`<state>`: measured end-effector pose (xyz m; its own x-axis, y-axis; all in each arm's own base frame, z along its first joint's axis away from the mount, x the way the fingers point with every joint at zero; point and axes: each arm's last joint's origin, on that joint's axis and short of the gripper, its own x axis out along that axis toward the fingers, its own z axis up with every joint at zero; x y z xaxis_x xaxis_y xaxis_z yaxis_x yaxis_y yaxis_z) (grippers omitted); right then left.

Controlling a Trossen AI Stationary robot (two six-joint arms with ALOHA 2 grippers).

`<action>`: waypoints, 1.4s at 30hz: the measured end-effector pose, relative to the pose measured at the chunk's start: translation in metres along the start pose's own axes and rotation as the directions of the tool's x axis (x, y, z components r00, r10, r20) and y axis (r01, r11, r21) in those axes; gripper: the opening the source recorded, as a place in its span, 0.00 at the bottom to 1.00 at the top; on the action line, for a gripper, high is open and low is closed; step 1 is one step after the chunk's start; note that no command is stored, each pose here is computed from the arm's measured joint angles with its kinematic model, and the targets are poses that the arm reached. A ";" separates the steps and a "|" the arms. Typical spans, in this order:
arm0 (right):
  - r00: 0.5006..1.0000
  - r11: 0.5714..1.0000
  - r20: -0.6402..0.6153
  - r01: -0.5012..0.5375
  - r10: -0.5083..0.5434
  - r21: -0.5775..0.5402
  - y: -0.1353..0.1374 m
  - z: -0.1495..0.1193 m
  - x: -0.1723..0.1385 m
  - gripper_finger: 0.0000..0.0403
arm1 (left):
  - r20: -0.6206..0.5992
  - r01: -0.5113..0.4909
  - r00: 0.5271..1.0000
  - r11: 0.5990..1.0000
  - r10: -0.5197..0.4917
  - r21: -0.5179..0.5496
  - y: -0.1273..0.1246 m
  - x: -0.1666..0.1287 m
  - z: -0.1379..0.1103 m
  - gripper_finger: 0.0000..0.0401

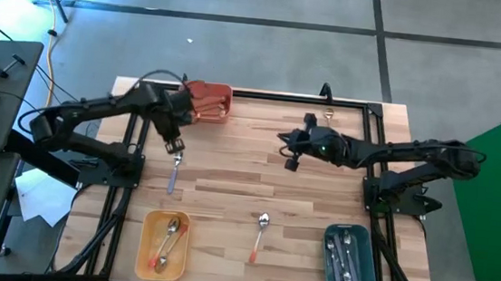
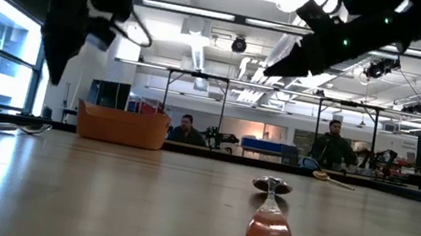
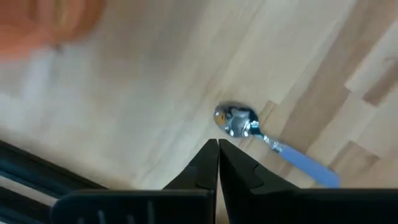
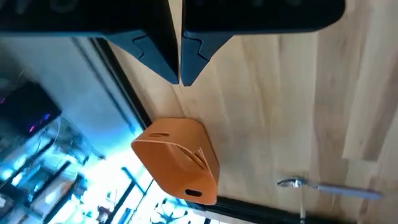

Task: Sort silverware by color (type)
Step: Put the purple spoon into the green bin

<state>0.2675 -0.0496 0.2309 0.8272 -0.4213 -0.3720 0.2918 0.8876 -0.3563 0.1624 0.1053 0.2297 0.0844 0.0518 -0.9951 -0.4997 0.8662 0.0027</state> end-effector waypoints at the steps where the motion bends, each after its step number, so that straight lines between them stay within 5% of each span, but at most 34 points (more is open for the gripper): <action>1: 1.000 1.000 0.010 0.002 -0.002 -0.018 0.001 -0.004 0.000 0.00 | -0.008 0.002 1.000 1.000 -0.002 -0.017 -0.002 0.009 -0.004 0.02; 5: 0.999 1.000 0.050 0.003 -0.003 -0.007 -0.001 0.002 -0.003 0.00 | -0.003 0.051 0.999 0.999 -0.051 -0.009 -0.007 0.041 -0.011 0.08; 11: 0.995 1.000 0.095 -0.023 0.022 -0.001 -0.003 0.012 -0.008 0.00 | 0.066 0.066 0.996 0.998 -0.067 0.024 -0.008 0.045 0.006 0.27; 16: 0.996 0.999 0.080 -0.033 0.033 -0.006 -0.002 0.010 -0.008 0.00 | -0.002 0.066 0.998 0.990 -0.066 0.125 -0.008 0.055 0.008 0.42; 21: 0.997 0.999 0.075 -0.034 0.034 -0.003 -0.002 0.010 -0.008 0.00 | -0.053 0.079 0.996 0.965 -0.067 0.250 -0.007 0.067 0.012 0.46; 33: 0.997 0.999 0.074 -0.035 0.035 -0.003 -0.002 0.009 -0.008 0.00 | -0.238 0.117 0.970 0.940 -0.040 0.320 -0.004 0.102 0.016 0.37; 42: 0.997 0.999 0.072 -0.035 0.035 -0.003 -0.002 0.009 -0.008 0.00 | -0.209 0.189 0.971 0.904 -0.114 0.384 -0.007 0.090 0.011 0.03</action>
<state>0.2648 -0.0466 0.2427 0.8694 -0.3755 -0.3211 0.2614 0.9010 -0.3461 0.1834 0.1093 0.1410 -0.0417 -0.1522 -0.9875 -0.1043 0.9836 -0.1472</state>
